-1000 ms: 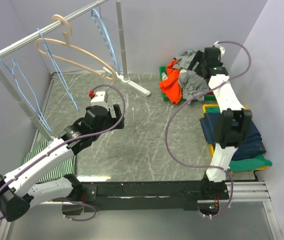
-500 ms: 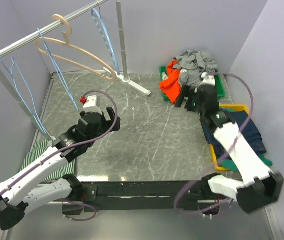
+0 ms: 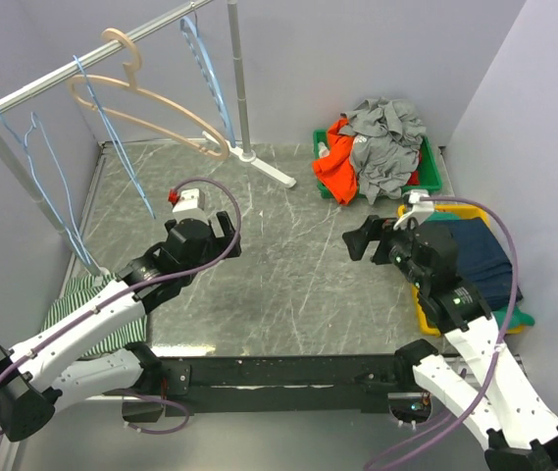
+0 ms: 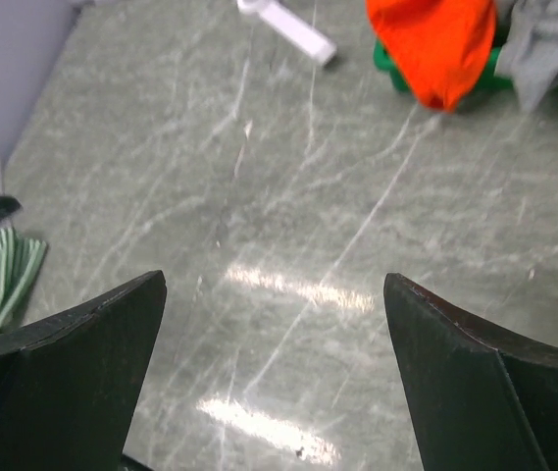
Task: Remove the t-shirt from the hanger
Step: Reset both arms
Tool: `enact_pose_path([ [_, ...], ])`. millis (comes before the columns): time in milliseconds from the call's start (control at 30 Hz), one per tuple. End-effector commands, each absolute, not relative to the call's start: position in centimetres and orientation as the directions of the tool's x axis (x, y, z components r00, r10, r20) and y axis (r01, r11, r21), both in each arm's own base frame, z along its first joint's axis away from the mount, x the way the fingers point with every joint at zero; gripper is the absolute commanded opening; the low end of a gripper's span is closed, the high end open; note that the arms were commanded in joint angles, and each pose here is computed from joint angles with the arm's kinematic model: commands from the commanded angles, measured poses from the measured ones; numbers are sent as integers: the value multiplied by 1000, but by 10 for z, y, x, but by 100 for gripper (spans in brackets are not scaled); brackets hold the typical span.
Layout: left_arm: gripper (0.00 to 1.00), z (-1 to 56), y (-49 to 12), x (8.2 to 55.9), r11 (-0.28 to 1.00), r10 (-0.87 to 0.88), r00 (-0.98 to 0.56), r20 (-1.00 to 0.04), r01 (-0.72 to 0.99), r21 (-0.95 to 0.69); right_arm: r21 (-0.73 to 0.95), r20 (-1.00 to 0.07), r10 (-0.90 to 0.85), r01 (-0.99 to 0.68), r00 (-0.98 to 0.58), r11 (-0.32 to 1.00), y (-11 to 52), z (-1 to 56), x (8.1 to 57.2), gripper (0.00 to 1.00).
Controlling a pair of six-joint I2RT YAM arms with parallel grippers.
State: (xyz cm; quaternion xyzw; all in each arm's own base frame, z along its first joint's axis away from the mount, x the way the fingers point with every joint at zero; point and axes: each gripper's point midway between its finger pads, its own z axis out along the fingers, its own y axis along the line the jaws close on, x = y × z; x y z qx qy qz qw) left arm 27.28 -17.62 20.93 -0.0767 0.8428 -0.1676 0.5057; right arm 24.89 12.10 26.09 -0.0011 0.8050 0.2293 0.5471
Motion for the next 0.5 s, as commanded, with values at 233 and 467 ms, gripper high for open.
enact_pose_path([
  [233, 97, 242, -166, 275, 916, -358, -385, -851, 32, -400, 365, -888, 215, -339, -406, 867, 137, 241, 250, 100],
  [467, 96, 243, -158, 272, 917, -364, -355, -861, 25, -398, 352, -895, 203, -350, -397, 868, 138, 244, 252, 100],
])
